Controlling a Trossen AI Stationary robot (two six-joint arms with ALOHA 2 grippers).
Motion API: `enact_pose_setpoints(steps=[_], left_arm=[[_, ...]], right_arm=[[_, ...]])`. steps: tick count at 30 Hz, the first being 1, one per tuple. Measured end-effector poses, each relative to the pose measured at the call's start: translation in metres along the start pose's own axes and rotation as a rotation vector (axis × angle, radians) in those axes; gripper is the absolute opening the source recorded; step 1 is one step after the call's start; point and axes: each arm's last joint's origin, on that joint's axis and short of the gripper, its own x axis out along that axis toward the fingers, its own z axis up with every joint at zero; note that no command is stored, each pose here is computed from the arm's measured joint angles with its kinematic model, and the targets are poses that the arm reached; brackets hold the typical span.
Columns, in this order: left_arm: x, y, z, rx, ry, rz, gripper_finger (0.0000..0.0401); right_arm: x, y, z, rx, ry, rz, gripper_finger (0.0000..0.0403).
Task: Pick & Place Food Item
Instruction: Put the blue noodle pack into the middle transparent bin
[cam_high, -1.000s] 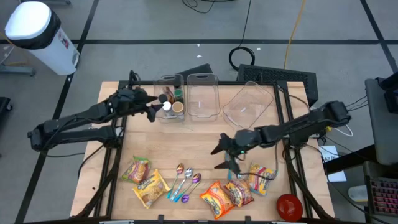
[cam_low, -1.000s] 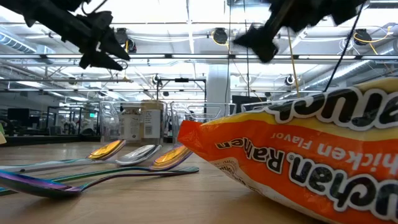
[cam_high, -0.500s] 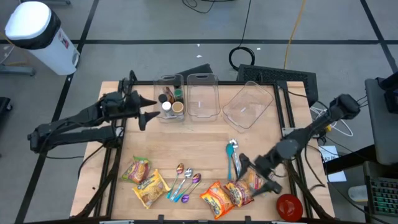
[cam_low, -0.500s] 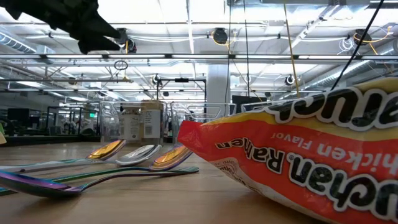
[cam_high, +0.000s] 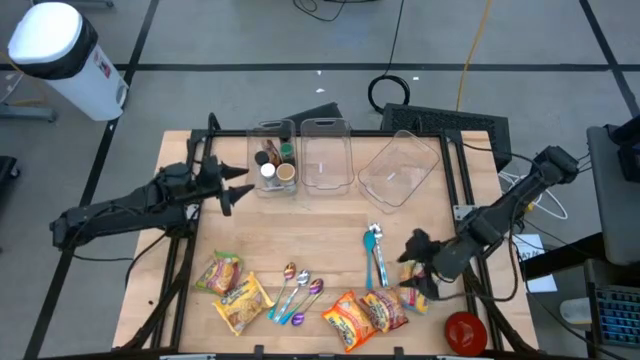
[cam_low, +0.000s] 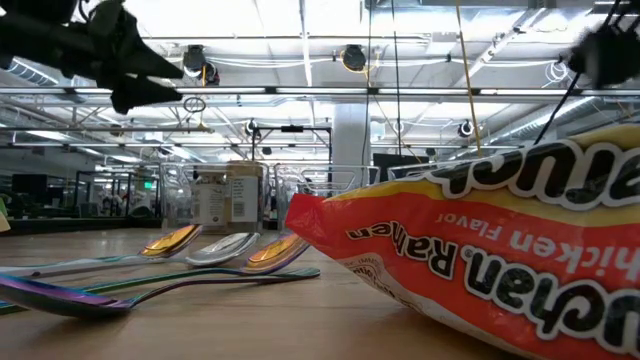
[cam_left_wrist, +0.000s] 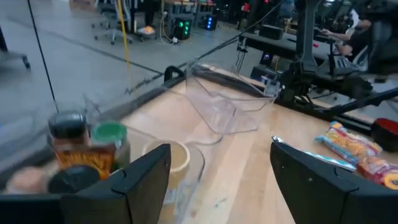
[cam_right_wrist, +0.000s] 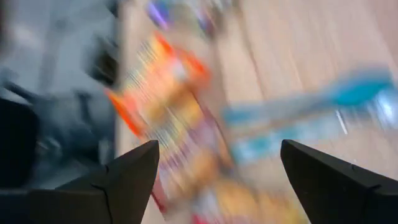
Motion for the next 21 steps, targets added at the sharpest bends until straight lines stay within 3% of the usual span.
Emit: enact_pose_setpoints(steps=[6,13,21], left_arm=[[0.003,0.001,-0.006,-0.065,0.027,0.007,0.0280],[0.004,0.002,-0.007,-0.085,0.035,0.009,0.0291],[0.004,0.002,-0.007,-0.085,0.035,0.009,0.0275]], right_arm=[[0.010,-0.023,-0.029,0.142,0.202,-0.206,0.0329],[0.031,-0.037,-0.048,0.168,0.245,-0.235,0.0321],[0.047,-0.048,-0.064,0.183,0.294,-0.269,0.0265]])
